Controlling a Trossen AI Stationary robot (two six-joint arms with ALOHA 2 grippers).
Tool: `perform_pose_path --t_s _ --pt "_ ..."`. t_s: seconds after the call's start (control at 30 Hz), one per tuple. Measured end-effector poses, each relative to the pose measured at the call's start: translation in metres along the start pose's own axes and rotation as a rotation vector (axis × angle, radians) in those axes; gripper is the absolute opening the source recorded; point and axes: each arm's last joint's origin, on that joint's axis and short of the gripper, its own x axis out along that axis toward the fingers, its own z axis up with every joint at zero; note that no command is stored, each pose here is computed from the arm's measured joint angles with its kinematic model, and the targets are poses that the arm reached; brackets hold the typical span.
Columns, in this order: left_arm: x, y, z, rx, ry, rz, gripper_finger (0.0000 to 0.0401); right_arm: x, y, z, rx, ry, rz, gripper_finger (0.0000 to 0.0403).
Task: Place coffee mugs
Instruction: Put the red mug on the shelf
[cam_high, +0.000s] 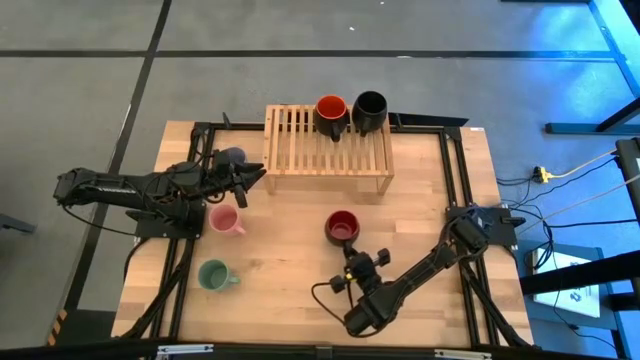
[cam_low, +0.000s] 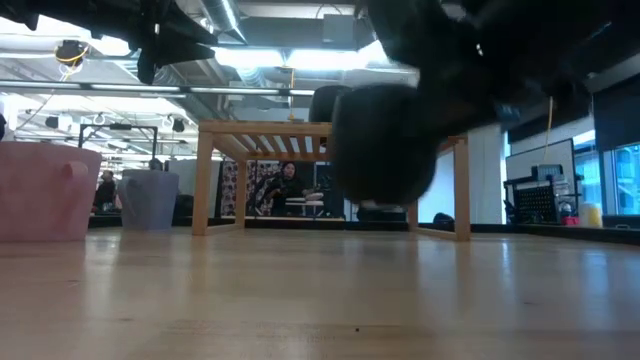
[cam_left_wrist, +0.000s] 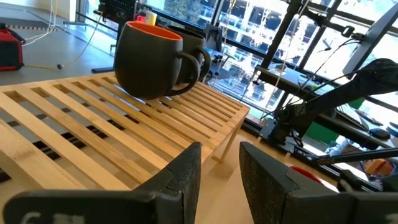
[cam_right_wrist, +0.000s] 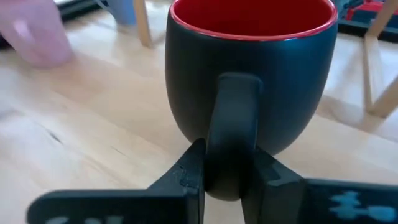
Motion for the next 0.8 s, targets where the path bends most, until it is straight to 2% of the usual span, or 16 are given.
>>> perform_pose_path --t_s 0.2,0.4,0.5,0.6,0.8 --pt "0.0 0.0 0.0 0.0 0.005 -0.014 0.0105 -0.011 0.01 0.028 0.025 -0.029 0.029 0.0043" --pt "0.0 -0.002 -0.001 0.031 0.031 -0.082 0.0105 -0.012 0.032 0.081 -0.004 -0.042 0.051 0.0043" --pt "0.0 -0.004 -0.002 0.082 0.055 -0.148 0.0105 -0.002 0.043 0.115 -0.008 -0.05 0.056 0.0043" --pt "-0.001 -0.006 -0.002 0.117 0.071 -0.206 0.0105 0.01 0.049 0.152 0.043 -0.081 0.043 0.0043" --pt "-0.001 -0.006 -0.006 0.143 0.121 -0.241 0.0105 0.05 0.051 0.216 0.04 -0.119 0.01 0.0043"
